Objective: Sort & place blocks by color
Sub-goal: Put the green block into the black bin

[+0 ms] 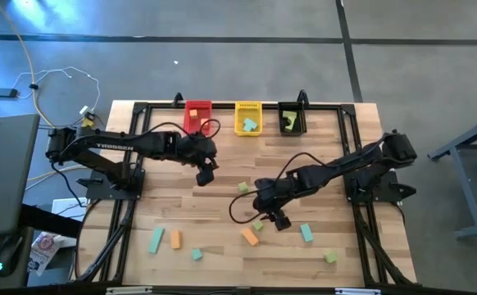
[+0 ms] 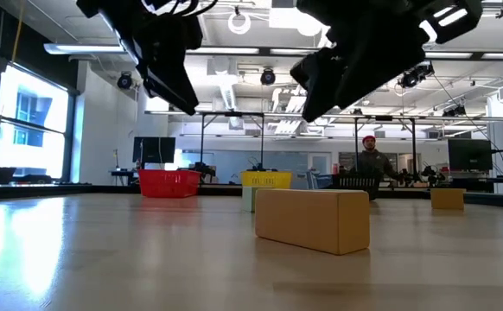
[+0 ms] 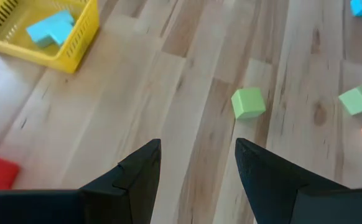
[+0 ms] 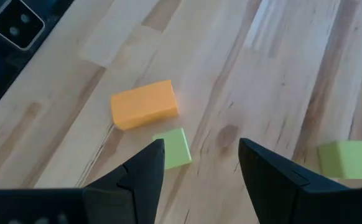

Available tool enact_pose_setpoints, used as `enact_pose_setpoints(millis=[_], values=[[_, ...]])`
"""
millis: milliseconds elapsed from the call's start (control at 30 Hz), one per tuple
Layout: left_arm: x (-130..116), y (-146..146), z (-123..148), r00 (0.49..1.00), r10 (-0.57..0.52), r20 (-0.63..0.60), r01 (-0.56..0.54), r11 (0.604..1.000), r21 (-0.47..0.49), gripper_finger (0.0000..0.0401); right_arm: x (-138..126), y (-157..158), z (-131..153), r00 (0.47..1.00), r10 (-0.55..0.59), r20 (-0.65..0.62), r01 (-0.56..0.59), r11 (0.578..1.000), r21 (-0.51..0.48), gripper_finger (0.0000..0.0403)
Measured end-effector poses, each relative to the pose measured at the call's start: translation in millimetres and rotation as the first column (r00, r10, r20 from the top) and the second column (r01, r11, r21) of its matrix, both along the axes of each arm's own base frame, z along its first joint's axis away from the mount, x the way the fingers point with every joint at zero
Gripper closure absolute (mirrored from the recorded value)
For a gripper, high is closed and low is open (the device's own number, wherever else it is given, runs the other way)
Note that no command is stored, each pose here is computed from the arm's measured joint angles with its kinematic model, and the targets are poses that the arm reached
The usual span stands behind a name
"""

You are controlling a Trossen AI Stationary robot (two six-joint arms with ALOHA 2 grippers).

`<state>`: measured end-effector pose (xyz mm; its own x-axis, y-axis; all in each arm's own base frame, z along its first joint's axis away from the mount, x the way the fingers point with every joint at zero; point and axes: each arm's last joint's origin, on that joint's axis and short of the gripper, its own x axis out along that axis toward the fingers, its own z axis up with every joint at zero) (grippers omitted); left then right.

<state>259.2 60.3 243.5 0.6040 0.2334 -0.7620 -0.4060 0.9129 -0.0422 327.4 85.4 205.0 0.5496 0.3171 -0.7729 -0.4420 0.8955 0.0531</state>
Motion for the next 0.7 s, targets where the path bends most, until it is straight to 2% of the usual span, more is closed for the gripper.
enact_pose_setpoints(millis=[333,700], values=[[3,-4,0,1.0,0.015,0.02,-0.015,1.0,0.001,0.021,7,11,-17,0.998,0.066,-0.008,-0.066,0.998,0.013,0.021],[3,-4,0,0.999,0.033,0.024,-0.033,0.999,-0.014,0.021,11,13,-38,0.994,0.085,-0.066,-0.086,0.996,-0.008,0.021]])
